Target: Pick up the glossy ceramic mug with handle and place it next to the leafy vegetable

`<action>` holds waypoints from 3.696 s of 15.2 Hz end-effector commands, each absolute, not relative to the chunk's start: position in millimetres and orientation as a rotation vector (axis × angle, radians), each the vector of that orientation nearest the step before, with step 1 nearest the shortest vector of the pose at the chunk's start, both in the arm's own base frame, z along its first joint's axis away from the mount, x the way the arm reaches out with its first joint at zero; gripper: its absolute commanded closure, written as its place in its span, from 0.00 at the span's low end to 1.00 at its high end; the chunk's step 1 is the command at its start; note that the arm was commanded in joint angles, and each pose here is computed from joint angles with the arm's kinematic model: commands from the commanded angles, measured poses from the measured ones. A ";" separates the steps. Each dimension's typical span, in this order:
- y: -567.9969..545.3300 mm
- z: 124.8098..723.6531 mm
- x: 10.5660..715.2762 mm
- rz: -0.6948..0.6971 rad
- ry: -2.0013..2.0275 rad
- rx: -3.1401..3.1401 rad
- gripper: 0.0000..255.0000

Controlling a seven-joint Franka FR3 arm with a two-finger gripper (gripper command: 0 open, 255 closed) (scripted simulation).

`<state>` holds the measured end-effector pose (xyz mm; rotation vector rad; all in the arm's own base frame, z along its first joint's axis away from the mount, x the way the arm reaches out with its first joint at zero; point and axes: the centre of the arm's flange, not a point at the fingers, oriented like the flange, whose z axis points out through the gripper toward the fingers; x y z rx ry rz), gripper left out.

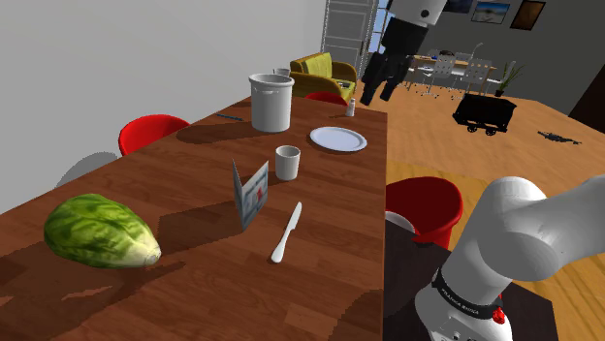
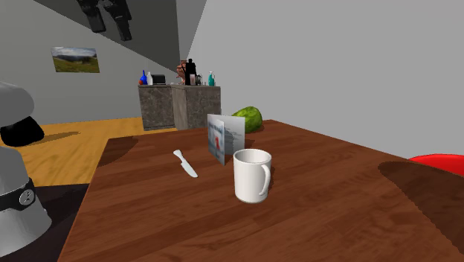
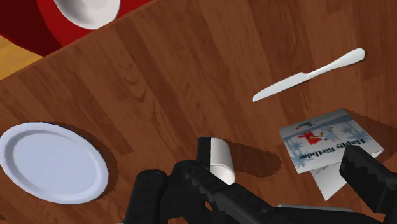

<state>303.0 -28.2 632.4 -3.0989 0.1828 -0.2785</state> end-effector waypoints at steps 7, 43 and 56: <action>-27.0 580.5 363.6 -0.272 0.141 -3.122 0.00; -22.5 346.3 590.1 -0.248 -0.016 -3.203 0.00; -22.5 351.6 590.1 -0.248 -0.016 -3.203 1.00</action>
